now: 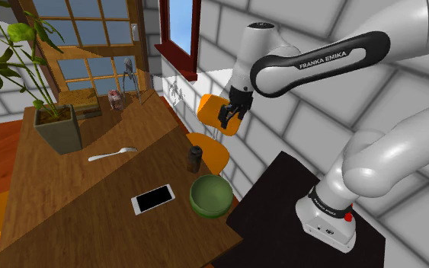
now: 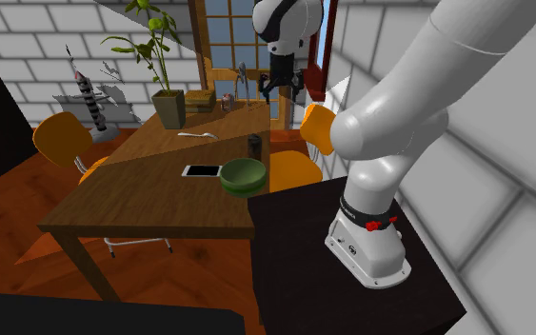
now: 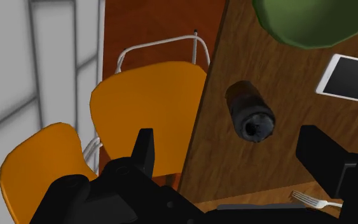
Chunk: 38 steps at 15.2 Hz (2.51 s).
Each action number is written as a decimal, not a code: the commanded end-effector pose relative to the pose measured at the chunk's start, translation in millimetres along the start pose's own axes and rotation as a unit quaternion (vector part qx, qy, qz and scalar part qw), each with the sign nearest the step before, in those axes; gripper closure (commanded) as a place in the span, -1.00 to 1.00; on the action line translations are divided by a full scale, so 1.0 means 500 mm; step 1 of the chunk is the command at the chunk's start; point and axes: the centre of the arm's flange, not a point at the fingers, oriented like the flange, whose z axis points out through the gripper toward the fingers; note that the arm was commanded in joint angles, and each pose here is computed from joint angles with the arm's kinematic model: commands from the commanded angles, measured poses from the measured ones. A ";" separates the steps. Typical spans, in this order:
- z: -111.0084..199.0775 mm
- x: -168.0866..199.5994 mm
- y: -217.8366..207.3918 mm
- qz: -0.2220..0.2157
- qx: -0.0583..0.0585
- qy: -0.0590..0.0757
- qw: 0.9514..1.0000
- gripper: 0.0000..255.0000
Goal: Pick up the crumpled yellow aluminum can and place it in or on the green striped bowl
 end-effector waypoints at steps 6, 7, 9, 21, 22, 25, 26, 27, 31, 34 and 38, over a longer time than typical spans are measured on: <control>0.153 0.064 -0.095 -0.005 -0.008 0.002 1.000 -1.00; 0.175 0.072 -0.108 -0.006 -0.009 0.002 1.000 -1.00; 0.219 0.089 -0.134 -0.007 -0.011 0.003 1.000 -1.00; 0.395 0.133 -0.196 -0.011 -0.018 0.003 1.000 -1.00; 0.411 0.134 -0.196 -0.011 -0.018 0.003 1.000 -1.00; 0.411 0.134 -0.196 -0.011 -0.018 0.003 1.000 -1.00; 0.411 0.134 -0.196 -0.011 -0.018 0.003 1.000 -1.00; 0.411 0.134 -0.196 -0.011 -0.018 0.003 1.000 -1.00; 0.411 0.134 -0.196 -0.011 -0.018 0.003 1.000 1.00; 0.411 0.134 -0.196 -0.011 -0.018 0.003 1.000 1.00; 0.411 0.134 -0.196 -0.011 -0.018 0.003 1.000 1.00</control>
